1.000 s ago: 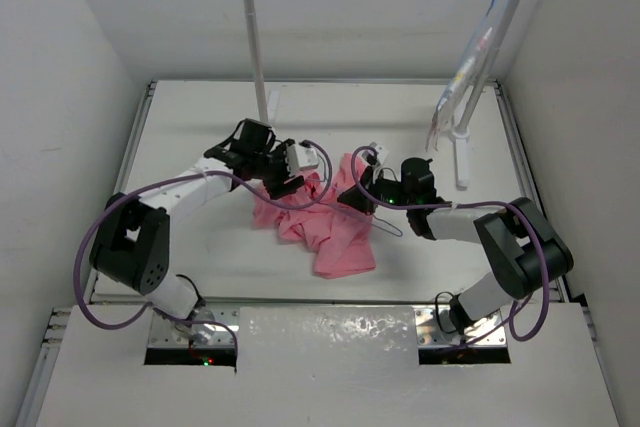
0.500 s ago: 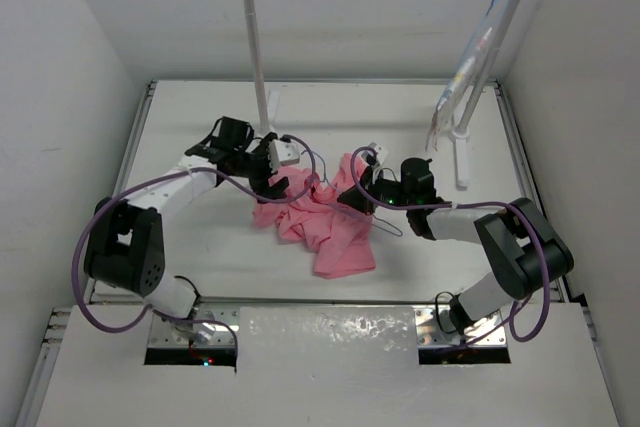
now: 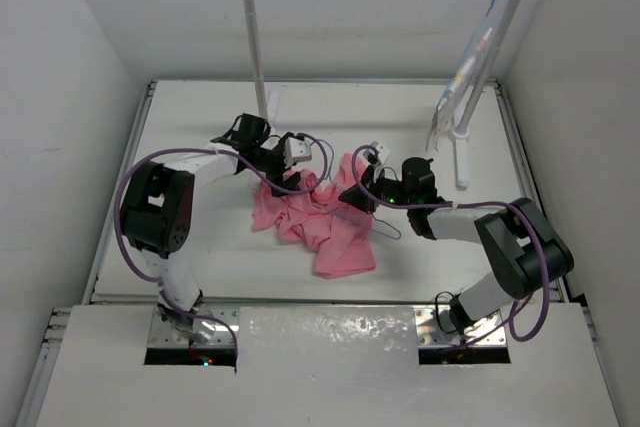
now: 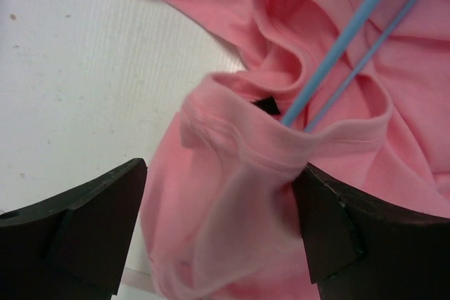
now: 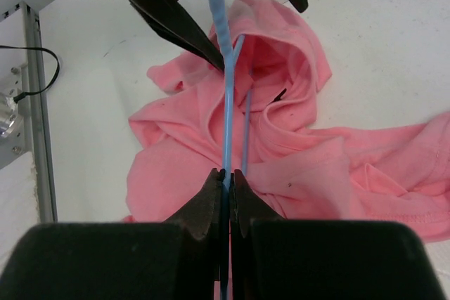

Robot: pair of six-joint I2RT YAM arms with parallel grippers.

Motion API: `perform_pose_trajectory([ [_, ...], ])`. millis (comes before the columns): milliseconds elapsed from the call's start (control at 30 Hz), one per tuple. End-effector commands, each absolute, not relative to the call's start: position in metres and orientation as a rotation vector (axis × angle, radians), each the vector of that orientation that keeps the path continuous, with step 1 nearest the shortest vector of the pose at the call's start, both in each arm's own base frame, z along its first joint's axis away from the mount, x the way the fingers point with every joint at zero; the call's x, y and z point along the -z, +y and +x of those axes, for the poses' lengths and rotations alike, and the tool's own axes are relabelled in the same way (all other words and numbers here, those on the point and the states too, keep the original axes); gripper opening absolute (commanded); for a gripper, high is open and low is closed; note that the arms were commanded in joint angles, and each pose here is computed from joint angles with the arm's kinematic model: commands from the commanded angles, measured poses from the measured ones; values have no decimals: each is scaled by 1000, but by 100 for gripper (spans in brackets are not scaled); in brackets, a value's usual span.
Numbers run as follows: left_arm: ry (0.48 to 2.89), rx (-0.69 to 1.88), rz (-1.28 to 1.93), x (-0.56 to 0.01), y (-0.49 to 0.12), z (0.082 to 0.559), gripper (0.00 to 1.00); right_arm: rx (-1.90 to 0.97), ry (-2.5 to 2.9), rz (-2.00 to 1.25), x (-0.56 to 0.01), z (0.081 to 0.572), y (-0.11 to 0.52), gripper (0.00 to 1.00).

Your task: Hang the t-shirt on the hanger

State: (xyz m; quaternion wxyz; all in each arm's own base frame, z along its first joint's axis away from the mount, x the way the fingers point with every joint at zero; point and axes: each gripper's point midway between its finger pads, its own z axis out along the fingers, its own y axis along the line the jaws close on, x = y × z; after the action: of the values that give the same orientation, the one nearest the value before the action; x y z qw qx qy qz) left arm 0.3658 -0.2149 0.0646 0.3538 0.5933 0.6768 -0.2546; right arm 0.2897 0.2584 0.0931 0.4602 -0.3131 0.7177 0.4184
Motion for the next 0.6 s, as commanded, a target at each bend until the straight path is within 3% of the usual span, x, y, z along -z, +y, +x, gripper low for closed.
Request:
perform_pose_trajectory([
  [0, 1666, 634, 1490, -77, -230, 383, 79, -1053, 1666, -804, -115, 291, 266, 0],
  [100, 1650, 684, 1484, -76, -236, 382, 57, -1056, 1665, -805, -116, 291, 267, 0],
  [233, 1644, 751, 1493, -74, -242, 374, 41, -1056, 1670, -805, -115, 291, 267, 0],
  [367, 1624, 838, 1523, -79, -249, 361, 17, -1045, 1680, -804, -113, 295, 268, 0],
  [567, 1514, 945, 1549, -122, -260, 325, 8, -994, 1682, -874, -120, 303, 282, 0],
])
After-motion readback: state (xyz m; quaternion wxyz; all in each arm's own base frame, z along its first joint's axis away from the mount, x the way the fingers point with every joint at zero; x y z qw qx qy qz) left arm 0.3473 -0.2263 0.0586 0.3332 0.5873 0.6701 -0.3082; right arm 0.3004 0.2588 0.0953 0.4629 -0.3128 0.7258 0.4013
